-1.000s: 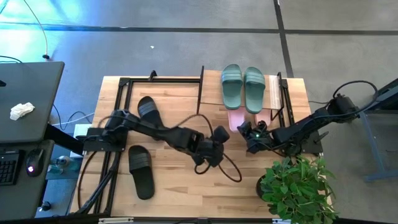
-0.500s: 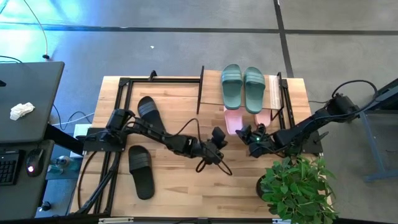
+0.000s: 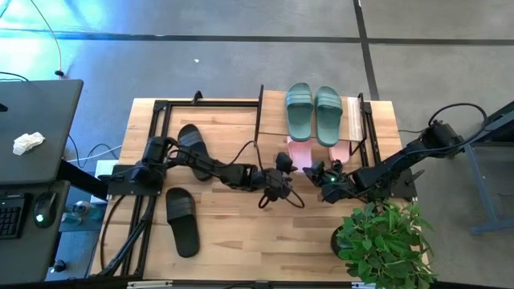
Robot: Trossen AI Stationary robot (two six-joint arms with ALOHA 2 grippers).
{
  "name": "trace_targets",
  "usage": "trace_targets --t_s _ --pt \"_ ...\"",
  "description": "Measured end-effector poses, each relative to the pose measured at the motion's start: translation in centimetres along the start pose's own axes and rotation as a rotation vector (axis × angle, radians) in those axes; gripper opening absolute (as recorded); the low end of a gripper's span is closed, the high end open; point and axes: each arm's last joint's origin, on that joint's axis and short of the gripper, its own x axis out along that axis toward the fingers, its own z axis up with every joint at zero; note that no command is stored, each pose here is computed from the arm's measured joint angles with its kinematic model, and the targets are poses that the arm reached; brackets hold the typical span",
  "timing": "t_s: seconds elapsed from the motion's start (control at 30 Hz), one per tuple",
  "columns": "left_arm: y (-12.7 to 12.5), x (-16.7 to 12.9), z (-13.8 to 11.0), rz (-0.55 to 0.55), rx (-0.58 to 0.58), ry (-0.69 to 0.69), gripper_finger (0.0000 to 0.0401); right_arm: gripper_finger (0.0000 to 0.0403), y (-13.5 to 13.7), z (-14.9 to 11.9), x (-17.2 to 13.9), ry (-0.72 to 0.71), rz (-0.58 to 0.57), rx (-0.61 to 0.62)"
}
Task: Pick and place slides into the shelf
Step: Put the pink slides under the shelf
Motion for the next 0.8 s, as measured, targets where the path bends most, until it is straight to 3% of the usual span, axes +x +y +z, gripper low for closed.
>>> trace_targets --t_s 0.2,0.43,0.8 --pt "-0.8 1.1 -0.4 0.033 0.040 0.072 0.0241 0.0015 0.3 -0.2 0.0 0.017 0.025 0.036" --pt "0.3 1.3 -0.4 0.091 -0.004 0.049 0.0211 0.0015 0.5 -0.2 0.1 0.015 0.031 0.052" --pt "0.0 1.3 -0.3 0.044 0.005 0.009 0.0182 0.0015 0.8 -0.1 0.4 0.004 0.045 0.074"
